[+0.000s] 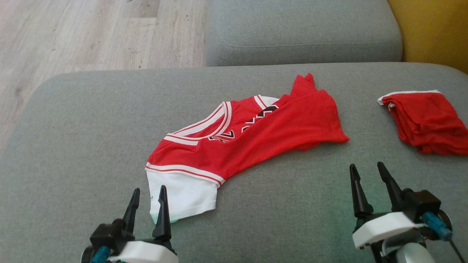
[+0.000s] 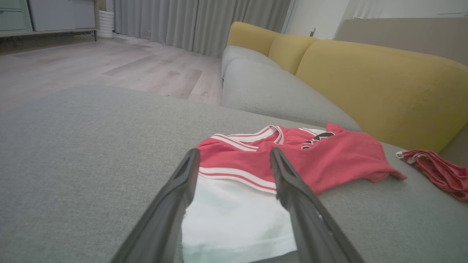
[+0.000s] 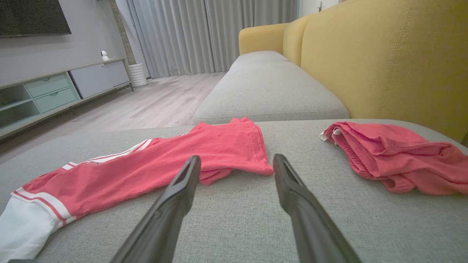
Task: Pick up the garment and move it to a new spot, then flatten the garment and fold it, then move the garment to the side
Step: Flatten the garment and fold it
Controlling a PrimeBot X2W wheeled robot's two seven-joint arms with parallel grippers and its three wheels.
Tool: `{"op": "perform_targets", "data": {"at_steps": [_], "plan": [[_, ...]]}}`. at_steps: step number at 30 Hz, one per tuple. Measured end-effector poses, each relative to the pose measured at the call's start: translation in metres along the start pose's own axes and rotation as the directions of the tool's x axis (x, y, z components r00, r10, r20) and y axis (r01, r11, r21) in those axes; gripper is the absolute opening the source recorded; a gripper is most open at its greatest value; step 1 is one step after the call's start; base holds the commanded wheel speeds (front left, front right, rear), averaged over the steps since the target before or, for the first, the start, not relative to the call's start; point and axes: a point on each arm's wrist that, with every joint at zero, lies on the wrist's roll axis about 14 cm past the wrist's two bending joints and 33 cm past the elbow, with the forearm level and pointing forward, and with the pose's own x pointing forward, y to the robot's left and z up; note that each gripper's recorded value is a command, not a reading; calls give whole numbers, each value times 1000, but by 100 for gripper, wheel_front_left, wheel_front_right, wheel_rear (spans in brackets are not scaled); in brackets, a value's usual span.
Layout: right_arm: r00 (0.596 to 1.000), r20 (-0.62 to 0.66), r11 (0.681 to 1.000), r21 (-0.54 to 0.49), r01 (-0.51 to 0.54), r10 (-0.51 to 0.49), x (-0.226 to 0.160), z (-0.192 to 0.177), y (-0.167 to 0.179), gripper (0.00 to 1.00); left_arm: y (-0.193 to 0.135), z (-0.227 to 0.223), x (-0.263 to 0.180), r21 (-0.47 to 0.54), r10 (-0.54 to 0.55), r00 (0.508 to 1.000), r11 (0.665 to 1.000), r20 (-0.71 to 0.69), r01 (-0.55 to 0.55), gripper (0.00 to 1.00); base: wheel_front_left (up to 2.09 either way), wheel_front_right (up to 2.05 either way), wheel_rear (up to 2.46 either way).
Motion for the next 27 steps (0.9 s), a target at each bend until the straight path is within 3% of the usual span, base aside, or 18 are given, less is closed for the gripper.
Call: {"op": "perform_targets", "data": {"at_steps": [8, 16, 25, 26, 27], "plan": [[1000, -24, 1000, 2, -8, 8, 1, -6, 2, 100, 17, -37, -5, 5, 66, 984, 998, -164, -66, 100, 0, 0, 0], [998, -65, 1000, 9, 9, -8, 2, -18, -3, 100, 35, -85, -10, -3, 120, 929, 992, -351, -130, 100, 0, 0, 0], [993, -108, 999, 7, 49, -48, 1, -31, -17, 100, 27, -99, 10, -23, 83, 916, 995, -393, -100, 100, 0, 0, 0], [993, -111, 999, 7, 50, -49, 1, -31, -17, 100, 27, -100, 10, -22, 83, 915, 995, -396, -100, 96, 0, 0, 0], [992, -113, 999, 6, 50, -49, 2, -32, -17, 100, 26, -101, 11, -25, 75, 915, 995, -397, -92, 70, 0, 0, 0]]}}
